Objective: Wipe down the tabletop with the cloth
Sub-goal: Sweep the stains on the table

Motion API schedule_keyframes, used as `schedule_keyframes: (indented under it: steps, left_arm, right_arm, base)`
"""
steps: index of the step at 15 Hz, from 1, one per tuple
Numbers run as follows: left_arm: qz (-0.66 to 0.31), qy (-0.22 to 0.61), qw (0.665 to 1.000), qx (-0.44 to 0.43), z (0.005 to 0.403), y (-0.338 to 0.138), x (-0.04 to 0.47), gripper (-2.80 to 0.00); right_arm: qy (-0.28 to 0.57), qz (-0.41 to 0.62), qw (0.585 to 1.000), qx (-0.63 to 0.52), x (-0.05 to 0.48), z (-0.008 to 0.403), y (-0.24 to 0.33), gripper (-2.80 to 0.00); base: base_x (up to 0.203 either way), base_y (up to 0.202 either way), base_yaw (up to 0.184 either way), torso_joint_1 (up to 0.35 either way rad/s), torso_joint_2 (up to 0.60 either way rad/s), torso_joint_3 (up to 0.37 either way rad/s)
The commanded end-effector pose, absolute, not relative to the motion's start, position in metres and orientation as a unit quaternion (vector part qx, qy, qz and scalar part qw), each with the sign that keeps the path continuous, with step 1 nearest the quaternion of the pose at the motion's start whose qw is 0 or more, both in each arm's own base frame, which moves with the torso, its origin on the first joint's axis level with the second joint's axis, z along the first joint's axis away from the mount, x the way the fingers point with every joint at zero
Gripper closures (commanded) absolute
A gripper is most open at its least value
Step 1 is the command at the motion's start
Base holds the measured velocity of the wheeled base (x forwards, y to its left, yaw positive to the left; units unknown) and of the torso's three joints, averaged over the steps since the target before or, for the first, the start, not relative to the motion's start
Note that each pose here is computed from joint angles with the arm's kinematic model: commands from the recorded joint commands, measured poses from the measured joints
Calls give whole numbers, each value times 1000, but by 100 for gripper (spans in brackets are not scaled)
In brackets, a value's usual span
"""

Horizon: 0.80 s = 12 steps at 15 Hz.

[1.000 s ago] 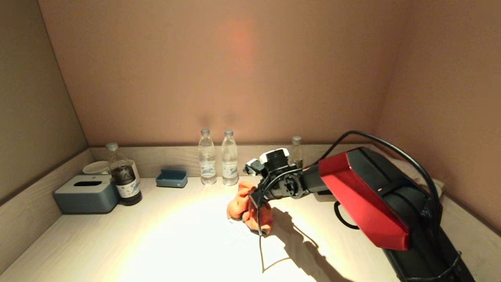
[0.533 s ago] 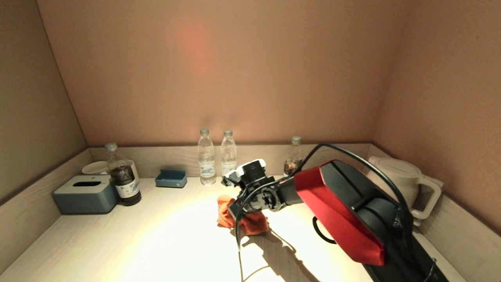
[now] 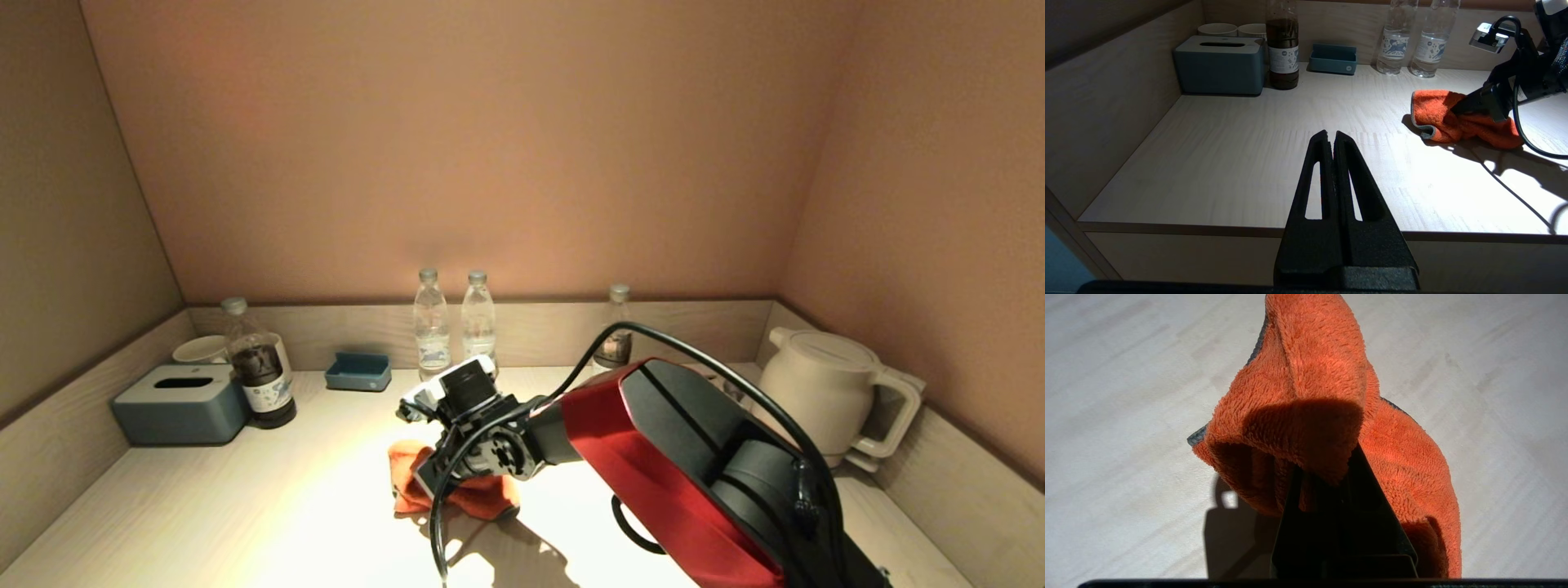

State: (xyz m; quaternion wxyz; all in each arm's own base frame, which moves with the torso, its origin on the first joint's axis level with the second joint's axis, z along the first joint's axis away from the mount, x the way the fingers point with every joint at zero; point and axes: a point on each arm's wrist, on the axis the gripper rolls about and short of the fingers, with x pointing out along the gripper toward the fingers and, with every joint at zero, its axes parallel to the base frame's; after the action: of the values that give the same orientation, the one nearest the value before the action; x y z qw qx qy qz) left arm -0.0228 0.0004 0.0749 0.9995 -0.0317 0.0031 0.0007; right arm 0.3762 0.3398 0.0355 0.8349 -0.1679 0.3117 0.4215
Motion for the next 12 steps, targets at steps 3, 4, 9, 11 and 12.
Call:
schedule_keyframes:
  steps: [3, 4, 9, 11, 12]
  left_arm:
    - [1, 3, 999, -32, 75, 0, -23, 0]
    - [1, 3, 999, -32, 75, 0, -23, 0]
    - [1, 3, 999, -32, 75, 0, -23, 0]
    - [1, 3, 999, -32, 75, 0, -23, 0]
    - [1, 3, 999, -32, 75, 0, -23, 0]
  right_arm:
    - [298, 464, 818, -163, 340, 64, 359, 0]
    - [299, 470, 814, -165, 333, 67, 360, 0]
    - [316, 481, 798, -178, 305, 73, 350, 0]
    - [346, 463, 795, -182, 306, 58, 327, 0]
    - [362, 447, 798, -180, 310, 50, 309, 0]
  base:
    - [0, 0, 0, 0, 0, 0]
    - [0, 0, 0, 0, 0, 0]
    - [0, 0, 0, 0, 0, 0]
    - [0, 0, 0, 0, 0, 0]
    - [0, 0, 0, 0, 0, 0]
